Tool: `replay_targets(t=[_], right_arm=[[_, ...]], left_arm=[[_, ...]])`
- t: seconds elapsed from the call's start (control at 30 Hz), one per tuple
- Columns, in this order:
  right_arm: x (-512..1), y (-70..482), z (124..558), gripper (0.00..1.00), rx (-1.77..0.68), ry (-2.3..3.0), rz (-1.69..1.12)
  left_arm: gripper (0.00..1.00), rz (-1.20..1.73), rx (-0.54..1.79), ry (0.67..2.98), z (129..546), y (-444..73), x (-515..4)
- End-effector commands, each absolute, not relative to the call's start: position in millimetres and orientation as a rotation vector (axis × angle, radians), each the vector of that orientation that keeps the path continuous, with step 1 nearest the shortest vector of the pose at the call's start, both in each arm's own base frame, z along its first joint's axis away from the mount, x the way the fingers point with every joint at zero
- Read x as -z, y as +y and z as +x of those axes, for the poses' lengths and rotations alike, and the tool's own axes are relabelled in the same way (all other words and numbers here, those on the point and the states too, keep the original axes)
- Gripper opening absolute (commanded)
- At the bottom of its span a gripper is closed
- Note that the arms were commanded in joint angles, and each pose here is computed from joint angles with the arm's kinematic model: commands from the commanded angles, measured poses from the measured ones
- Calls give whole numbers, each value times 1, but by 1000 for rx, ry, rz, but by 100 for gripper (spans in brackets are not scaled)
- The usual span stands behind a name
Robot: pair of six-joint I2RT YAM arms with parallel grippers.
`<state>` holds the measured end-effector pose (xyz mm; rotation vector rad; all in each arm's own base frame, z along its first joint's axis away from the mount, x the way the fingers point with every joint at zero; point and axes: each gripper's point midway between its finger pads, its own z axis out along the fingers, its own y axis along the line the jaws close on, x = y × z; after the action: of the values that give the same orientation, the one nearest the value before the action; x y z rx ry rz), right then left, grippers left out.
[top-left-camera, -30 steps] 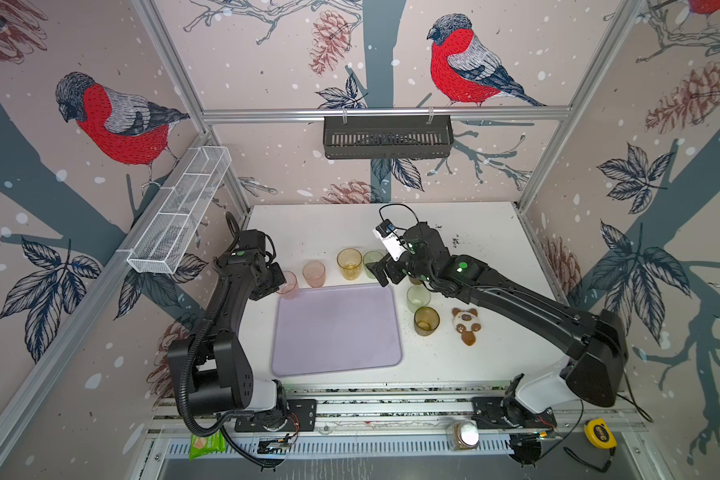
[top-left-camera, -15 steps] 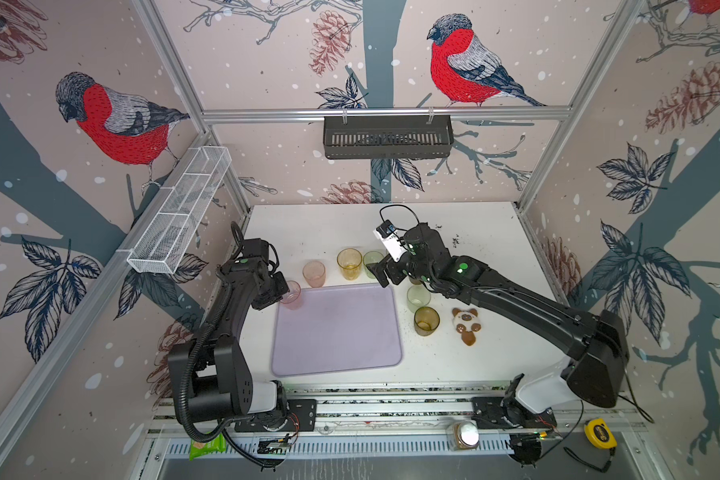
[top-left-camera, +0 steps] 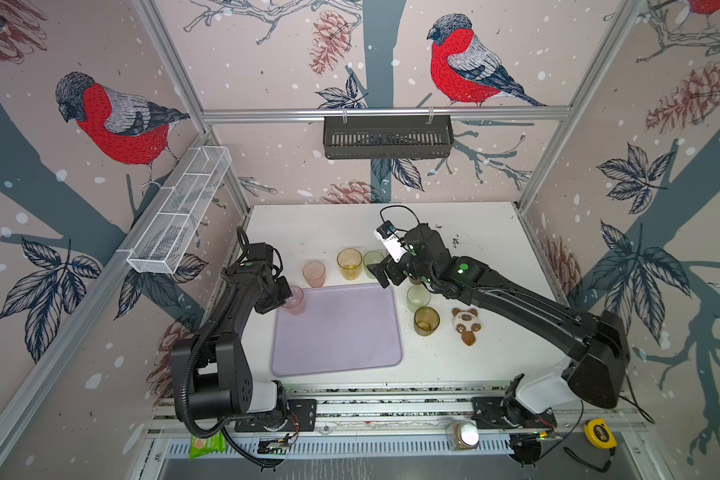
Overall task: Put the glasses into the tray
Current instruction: 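Carry the clear pink glass with the left gripper onto the lavender tray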
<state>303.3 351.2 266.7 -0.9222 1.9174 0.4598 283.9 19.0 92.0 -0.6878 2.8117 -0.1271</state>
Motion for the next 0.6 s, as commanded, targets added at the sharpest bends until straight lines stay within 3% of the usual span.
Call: replay_targets(t=[0.0, 0.57], right_arm=[[-276, 352, 306, 100, -470, 1891, -891], [-277, 353, 307, 100, -469, 1887, -889]], left_arm=[[0, -694, 104, 2816, 284, 20, -90], [0, -728, 34, 2792, 290, 27, -87]])
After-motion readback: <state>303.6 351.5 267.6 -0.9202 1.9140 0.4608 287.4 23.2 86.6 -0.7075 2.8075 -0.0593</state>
